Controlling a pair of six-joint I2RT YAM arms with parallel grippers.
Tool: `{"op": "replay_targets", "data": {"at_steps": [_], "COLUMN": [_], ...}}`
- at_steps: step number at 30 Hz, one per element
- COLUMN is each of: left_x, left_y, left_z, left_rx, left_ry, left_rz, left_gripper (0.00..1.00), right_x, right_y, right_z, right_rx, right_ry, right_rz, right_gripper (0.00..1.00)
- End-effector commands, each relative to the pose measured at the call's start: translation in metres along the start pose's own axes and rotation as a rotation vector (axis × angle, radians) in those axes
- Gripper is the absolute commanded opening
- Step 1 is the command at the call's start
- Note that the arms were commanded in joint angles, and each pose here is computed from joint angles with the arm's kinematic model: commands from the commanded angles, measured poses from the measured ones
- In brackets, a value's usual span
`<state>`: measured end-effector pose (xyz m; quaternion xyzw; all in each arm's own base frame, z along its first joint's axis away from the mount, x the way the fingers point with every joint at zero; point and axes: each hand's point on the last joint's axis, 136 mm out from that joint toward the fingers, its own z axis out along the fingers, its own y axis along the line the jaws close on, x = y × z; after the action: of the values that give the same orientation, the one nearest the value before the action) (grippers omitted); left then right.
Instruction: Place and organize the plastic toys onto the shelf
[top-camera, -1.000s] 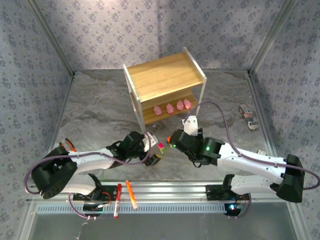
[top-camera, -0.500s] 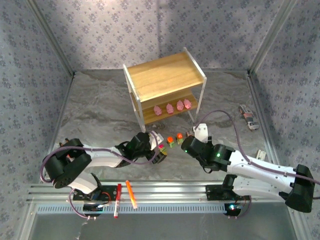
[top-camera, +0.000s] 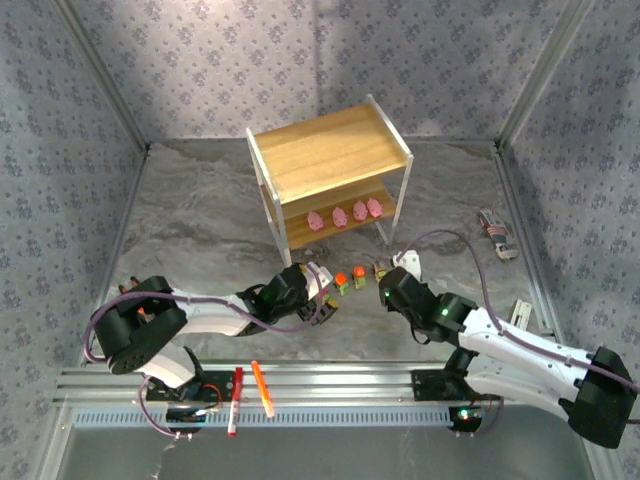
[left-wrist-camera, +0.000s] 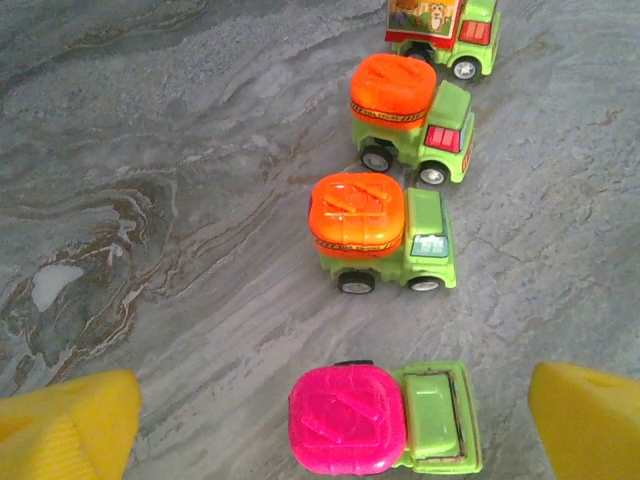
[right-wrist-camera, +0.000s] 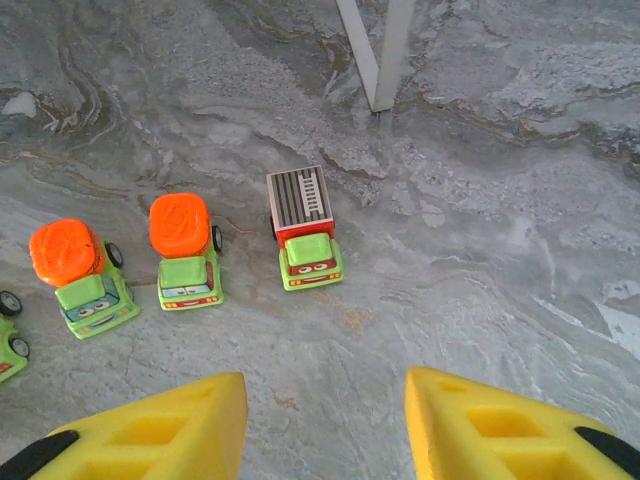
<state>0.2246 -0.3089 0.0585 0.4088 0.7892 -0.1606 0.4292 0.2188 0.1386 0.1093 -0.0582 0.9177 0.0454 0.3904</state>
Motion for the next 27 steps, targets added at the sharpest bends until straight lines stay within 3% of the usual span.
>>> {"op": "replay_targets", "data": {"at_steps": [1, 27], "left_x": [-0.011, -0.019], "left_y": [0.010, 0.012], "left_z": [0.000, -0.009], "left_rx": [-0.059, -0.067], "left_ry": [-0.029, -0.100], "left_rz": [0.022, 0.063], "left_gripper": [0.99, 0.99], "right_x": [-0.001, -0.033], "right_y": [0.009, 0.016], "right_z": [0.010, 0.065], "right_rx": [-0.048, -0.062], "right_ry": [0.038, 0.195], "right_rz": [-0.036, -0.038], "right_gripper": [0.48, 0.45]}}
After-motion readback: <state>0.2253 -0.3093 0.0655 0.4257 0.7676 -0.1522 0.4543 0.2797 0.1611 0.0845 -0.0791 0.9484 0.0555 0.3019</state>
